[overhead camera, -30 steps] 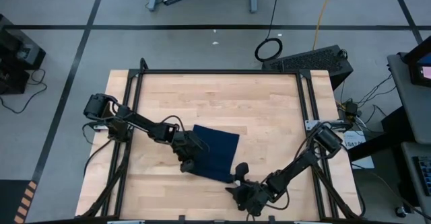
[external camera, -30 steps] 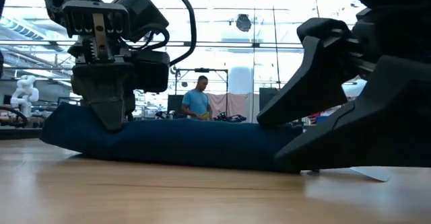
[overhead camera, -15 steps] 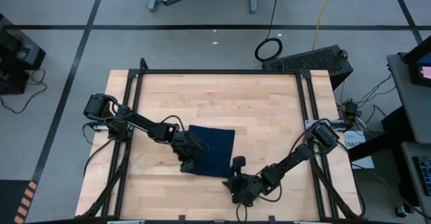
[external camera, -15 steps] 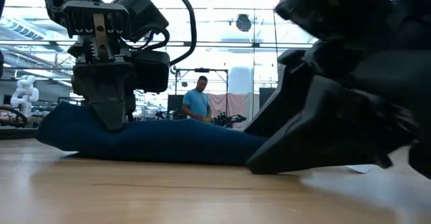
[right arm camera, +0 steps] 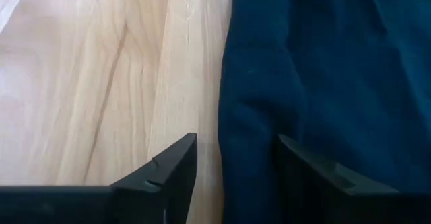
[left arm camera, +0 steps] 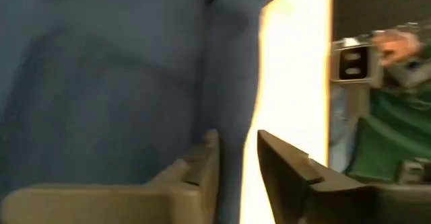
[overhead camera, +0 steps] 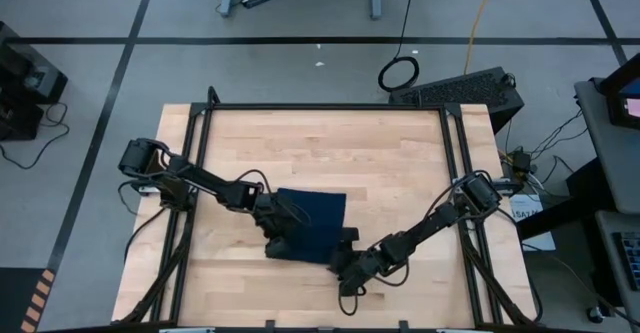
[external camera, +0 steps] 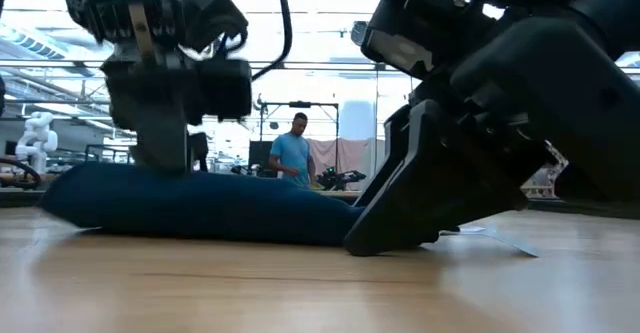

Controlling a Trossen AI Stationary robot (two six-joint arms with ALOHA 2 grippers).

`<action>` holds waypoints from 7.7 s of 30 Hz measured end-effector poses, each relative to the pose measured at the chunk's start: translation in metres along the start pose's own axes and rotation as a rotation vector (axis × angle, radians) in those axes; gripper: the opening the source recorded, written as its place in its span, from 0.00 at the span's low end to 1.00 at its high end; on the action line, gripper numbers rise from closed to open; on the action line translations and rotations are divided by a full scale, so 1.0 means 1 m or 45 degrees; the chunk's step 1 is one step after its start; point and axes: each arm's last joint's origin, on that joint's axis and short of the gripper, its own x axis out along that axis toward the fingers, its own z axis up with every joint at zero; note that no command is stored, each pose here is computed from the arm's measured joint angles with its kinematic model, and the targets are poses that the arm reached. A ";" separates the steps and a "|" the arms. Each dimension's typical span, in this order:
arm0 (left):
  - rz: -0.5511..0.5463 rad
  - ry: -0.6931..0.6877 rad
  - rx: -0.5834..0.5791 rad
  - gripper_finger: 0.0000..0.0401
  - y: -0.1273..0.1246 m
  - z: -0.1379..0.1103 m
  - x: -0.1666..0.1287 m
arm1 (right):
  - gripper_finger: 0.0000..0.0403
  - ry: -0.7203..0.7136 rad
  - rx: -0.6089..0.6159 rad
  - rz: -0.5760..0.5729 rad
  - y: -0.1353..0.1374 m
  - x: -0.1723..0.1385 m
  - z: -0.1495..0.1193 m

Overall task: Roll towel
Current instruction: Roll the dark blue towel

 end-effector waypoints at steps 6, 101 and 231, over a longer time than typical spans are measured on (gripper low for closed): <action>-0.099 -0.048 0.140 0.46 -0.020 0.004 -0.020 | 0.39 0.013 0.026 0.026 0.000 0.000 0.000; 0.083 0.096 0.071 0.01 -0.049 -0.057 0.018 | 0.47 -0.314 -0.067 0.130 0.023 -0.009 0.017; 0.448 -0.250 0.185 0.05 -0.071 -0.117 0.050 | 0.53 -0.453 -0.218 0.062 0.025 0.015 0.009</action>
